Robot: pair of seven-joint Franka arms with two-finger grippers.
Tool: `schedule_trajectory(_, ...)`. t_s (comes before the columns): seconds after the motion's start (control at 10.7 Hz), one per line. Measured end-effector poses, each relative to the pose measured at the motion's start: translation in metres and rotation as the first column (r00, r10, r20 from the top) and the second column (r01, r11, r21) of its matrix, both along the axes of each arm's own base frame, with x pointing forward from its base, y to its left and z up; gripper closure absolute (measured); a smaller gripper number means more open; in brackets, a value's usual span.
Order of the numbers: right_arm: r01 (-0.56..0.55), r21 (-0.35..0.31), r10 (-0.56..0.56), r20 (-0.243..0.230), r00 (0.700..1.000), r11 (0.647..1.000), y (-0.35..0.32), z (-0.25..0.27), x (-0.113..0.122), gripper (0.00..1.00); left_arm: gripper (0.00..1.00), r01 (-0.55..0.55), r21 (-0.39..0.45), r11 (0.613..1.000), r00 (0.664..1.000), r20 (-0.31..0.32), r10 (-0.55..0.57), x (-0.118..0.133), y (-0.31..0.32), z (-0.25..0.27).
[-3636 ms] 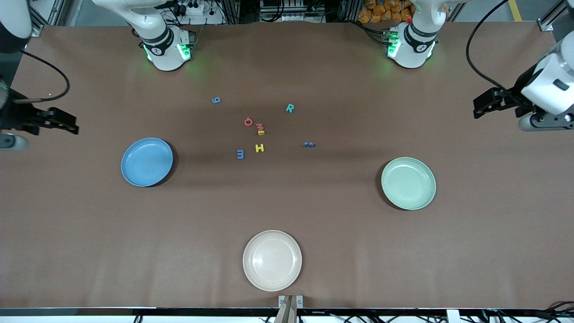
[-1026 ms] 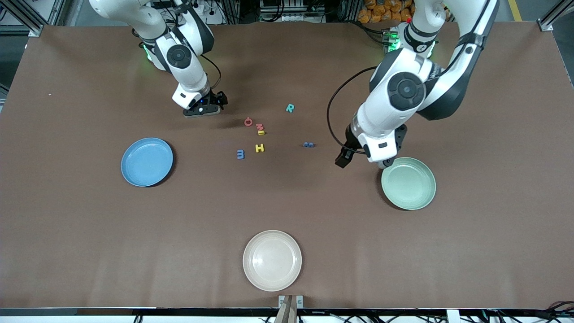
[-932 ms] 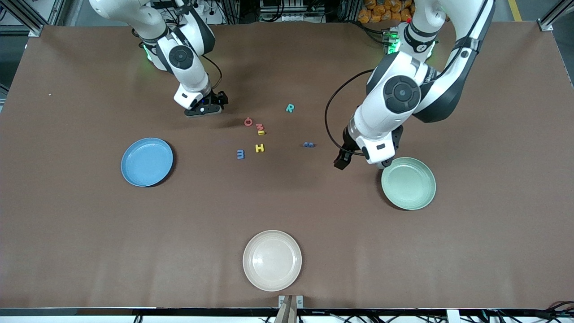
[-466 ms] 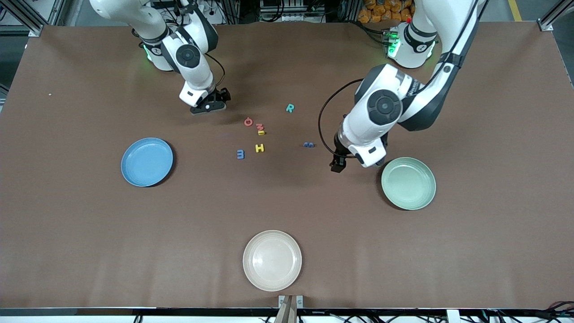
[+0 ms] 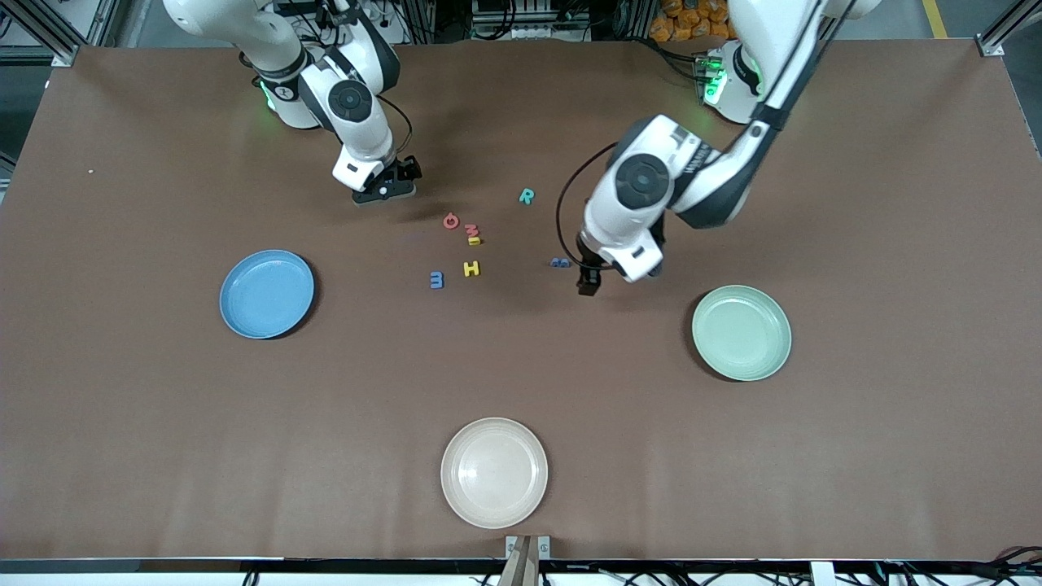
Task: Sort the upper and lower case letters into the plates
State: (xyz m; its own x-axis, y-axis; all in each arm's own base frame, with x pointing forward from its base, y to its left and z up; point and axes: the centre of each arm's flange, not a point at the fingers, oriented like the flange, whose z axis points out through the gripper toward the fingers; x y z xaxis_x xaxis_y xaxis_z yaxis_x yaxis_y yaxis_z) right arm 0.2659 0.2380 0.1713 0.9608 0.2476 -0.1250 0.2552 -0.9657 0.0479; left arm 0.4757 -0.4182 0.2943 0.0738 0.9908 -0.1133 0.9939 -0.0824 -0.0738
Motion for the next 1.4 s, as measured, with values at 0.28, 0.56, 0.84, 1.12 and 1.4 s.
schedule_trajectory(0.28, -0.024, 0.005, 0.024, 0.019, 1.000, 1.000, 0.003, -0.015, -0.008, 0.00, 0.00, -0.034, 0.026, 0.999, 0.999, 0.017, 0.034, -0.025, -0.019, -0.031)
schedule_trajectory(0.56, -0.025, 0.004, 0.025, 0.018, 1.000, 1.000, 0.003, -0.015, -0.008, 0.00, 0.00, -0.053, 0.034, 0.998, 0.998, 0.040, 0.051, -0.043, -0.023, -0.069)
schedule_trajectory(0.84, -0.056, -0.015, 0.056, -0.015, 0.998, 0.998, 0.002, -0.015, -0.010, 0.00, 0.00, -0.055, 0.041, 0.998, 0.998, 0.037, 0.053, -0.054, -0.029, -0.088)
schedule_trajectory(1.12, -0.083, -0.036, 0.081, -0.057, 0.995, 0.996, -0.001, -0.011, -0.014, 0.00, 0.00, -0.044, 0.064, 0.997, 0.997, 0.058, 0.041, -0.061, -0.034, -0.096)
schedule_trajectory(1.4, -0.083, -0.036, 0.081, -0.057, 0.995, 0.996, -0.001, -0.011, -0.014, 0.01, 0.00, -0.050, 0.045, 0.998, 0.997, 0.069, 0.046, -0.058, -0.033, -0.108)
